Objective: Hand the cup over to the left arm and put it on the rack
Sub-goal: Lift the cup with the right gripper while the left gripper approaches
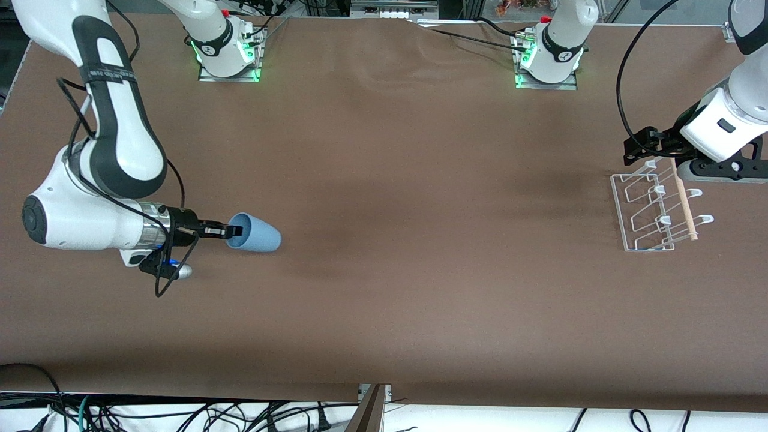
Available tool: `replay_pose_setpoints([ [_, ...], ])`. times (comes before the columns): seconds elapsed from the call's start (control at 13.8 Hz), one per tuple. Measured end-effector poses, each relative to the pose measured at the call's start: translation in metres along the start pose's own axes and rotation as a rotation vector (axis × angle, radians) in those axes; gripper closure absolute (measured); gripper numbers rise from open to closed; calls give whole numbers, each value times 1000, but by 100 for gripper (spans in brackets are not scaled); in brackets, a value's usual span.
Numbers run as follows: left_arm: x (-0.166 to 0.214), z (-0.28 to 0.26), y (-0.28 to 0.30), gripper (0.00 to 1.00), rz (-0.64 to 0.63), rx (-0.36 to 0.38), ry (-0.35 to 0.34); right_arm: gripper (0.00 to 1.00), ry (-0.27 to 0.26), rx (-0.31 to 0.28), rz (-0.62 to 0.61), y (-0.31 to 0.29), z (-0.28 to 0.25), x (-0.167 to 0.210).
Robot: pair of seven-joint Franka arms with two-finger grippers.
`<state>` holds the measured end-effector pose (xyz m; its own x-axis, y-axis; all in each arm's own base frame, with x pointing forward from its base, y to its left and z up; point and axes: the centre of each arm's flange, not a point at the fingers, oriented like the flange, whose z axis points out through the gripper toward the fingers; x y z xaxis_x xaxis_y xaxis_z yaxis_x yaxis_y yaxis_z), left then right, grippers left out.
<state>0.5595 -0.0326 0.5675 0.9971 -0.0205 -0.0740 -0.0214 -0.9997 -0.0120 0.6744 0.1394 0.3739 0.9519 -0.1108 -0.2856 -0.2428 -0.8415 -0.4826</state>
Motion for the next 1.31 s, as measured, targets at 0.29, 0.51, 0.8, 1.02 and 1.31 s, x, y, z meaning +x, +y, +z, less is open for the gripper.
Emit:
replay_pose_setpoints([
  [0.29, 4, 18, 24, 0, 38, -14, -48, 95, -47, 134, -33, -53, 15, -16],
  [0.51, 1, 18, 68, 0, 115, -29, -50, 95, -47, 188, -106, -107, 28, -29],
  [0.8, 7, 21, 120, 0, 330, -83, -47, 95, -24, 314, -125, -168, 65, -48],
  [1.02, 21, 19, 137, 0, 476, -259, -23, 95, -18, 325, -118, -196, 92, -64],
  [1.31, 26, 9, 159, 0, 657, -453, 65, 95, 0, 343, -87, -221, 99, -73],
])
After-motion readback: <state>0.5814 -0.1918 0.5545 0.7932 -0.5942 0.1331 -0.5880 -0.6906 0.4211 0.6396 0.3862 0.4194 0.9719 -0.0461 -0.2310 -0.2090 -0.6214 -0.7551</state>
